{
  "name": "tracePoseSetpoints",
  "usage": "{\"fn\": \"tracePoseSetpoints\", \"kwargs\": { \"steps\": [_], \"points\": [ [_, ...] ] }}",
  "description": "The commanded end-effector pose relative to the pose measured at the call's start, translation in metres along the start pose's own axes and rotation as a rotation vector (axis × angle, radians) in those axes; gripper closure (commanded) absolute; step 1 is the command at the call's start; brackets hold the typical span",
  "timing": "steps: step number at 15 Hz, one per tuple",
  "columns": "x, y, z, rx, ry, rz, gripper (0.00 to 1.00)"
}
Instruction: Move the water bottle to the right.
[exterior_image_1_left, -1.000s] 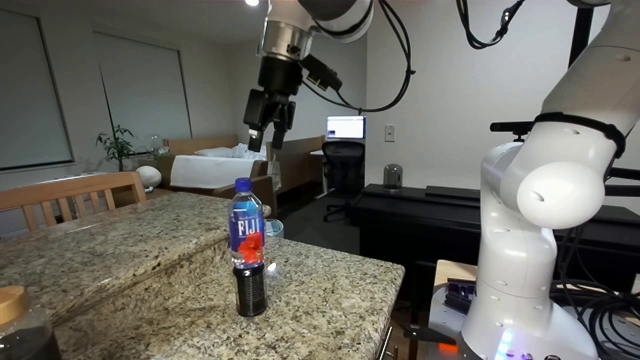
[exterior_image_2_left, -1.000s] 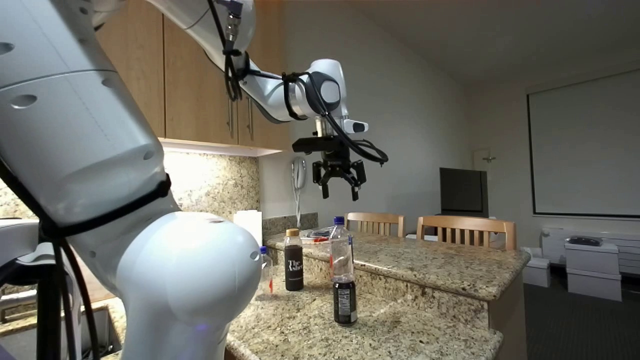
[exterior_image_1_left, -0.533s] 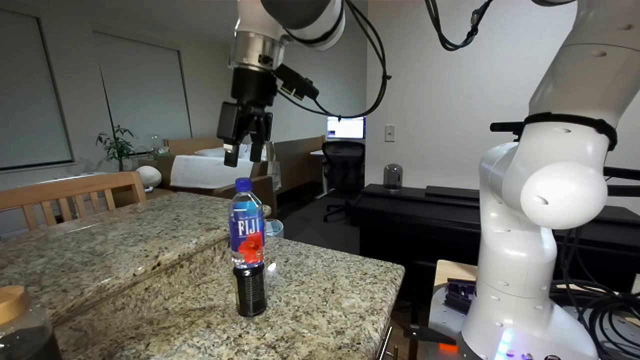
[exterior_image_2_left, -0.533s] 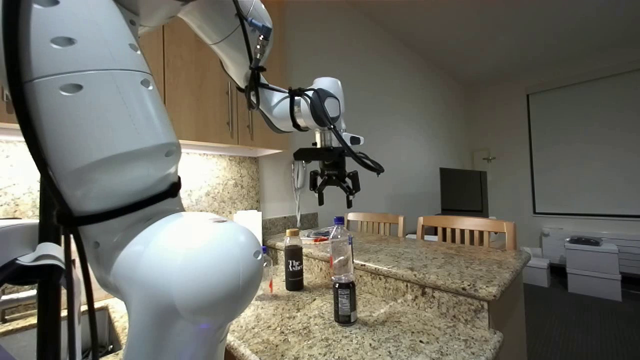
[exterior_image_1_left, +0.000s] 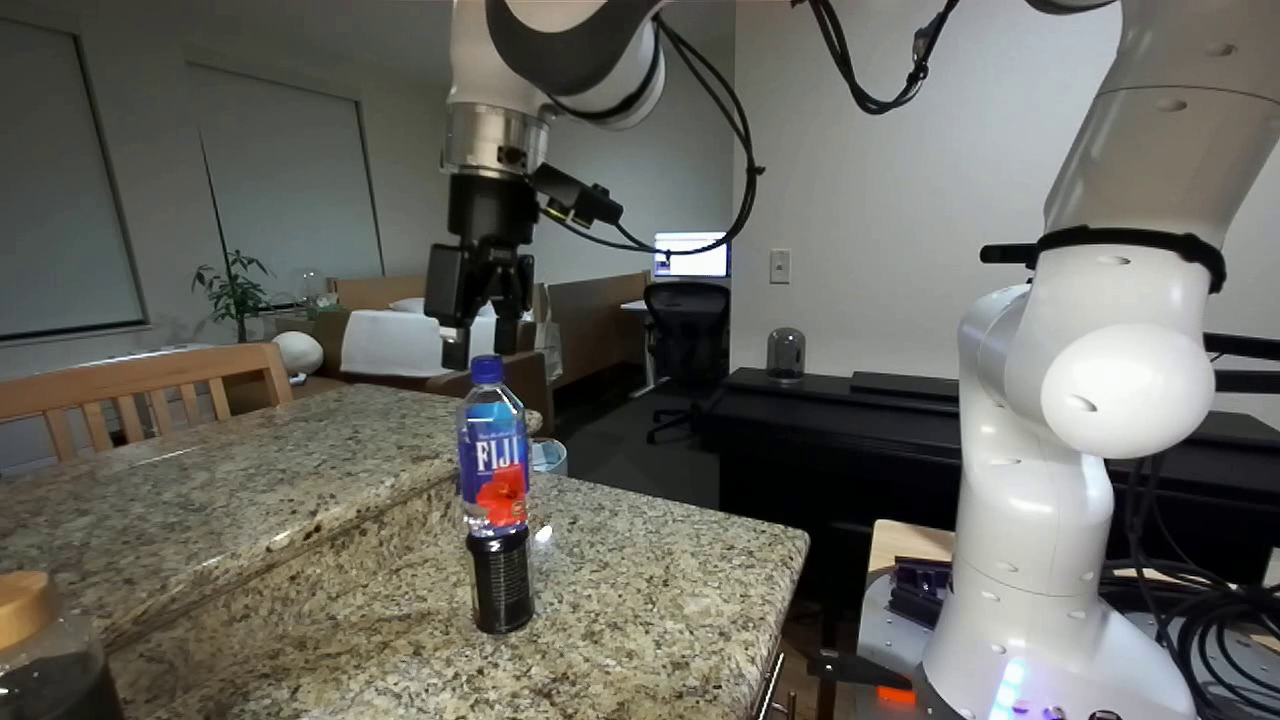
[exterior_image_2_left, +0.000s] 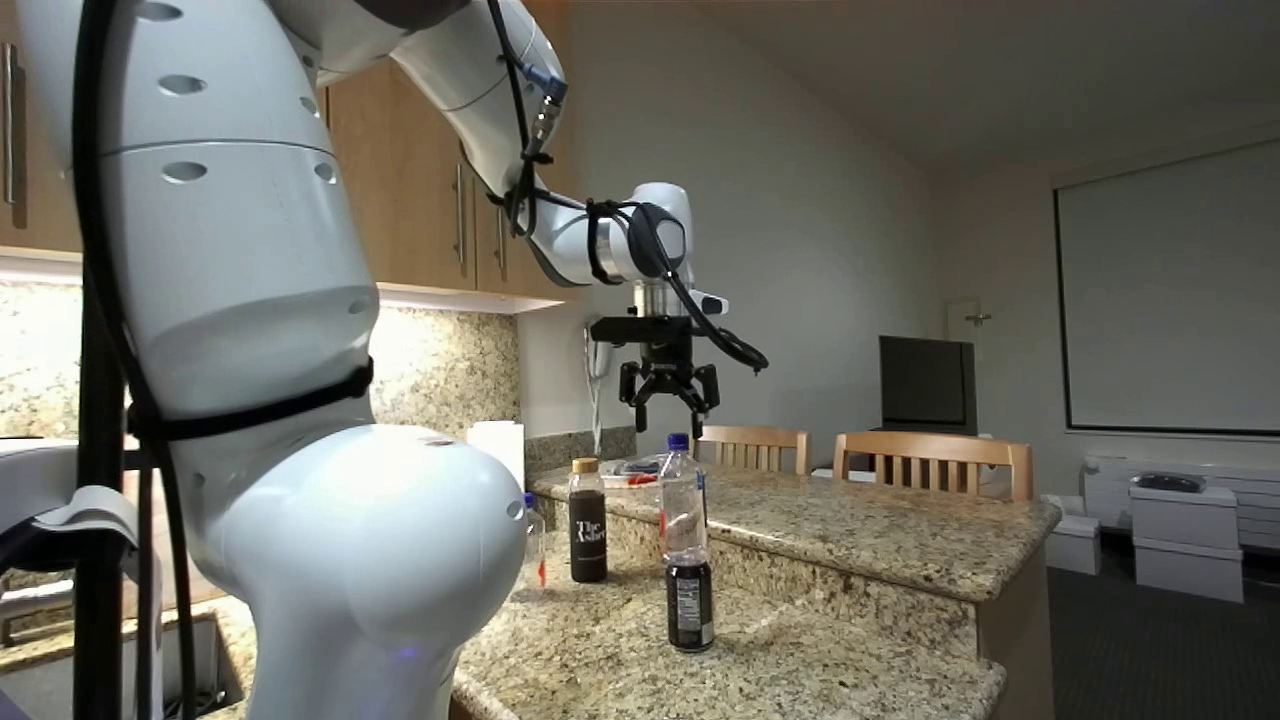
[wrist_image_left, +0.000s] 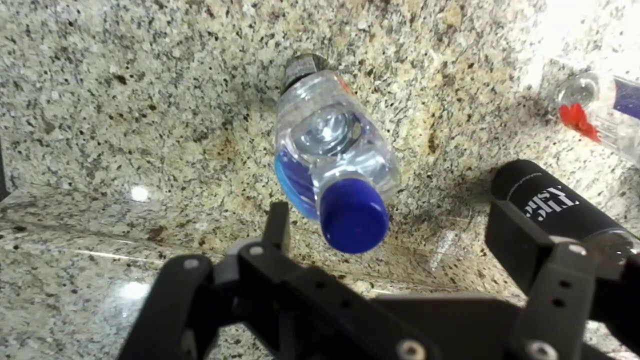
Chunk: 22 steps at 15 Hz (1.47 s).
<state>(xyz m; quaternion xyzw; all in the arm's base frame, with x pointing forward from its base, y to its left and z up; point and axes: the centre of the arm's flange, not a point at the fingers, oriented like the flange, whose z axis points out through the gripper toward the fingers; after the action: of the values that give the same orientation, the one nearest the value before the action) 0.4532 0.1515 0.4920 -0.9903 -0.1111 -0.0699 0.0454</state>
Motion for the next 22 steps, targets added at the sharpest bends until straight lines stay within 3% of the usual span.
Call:
{"fn": "tracePoseSetpoints", "kwargs": {
  "steps": [1, 9, 10, 11, 20, 22],
  "points": [
    [0.005, 0.0, 0.008, -0.022, 0.01, 0.024, 0.0],
    [0.009, 0.003, 0.022, -0.051, -0.006, 0.042, 0.0],
    [0.009, 0.004, 0.022, -0.053, -0.005, 0.044, 0.25],
    [0.009, 0.004, 0.022, -0.053, -0.002, 0.046, 0.26],
    [0.012, 0.005, 0.02, -0.063, 0.027, 0.043, 0.85],
    [0.012, 0.005, 0.019, -0.065, 0.03, 0.043, 0.86]
  ]
}}
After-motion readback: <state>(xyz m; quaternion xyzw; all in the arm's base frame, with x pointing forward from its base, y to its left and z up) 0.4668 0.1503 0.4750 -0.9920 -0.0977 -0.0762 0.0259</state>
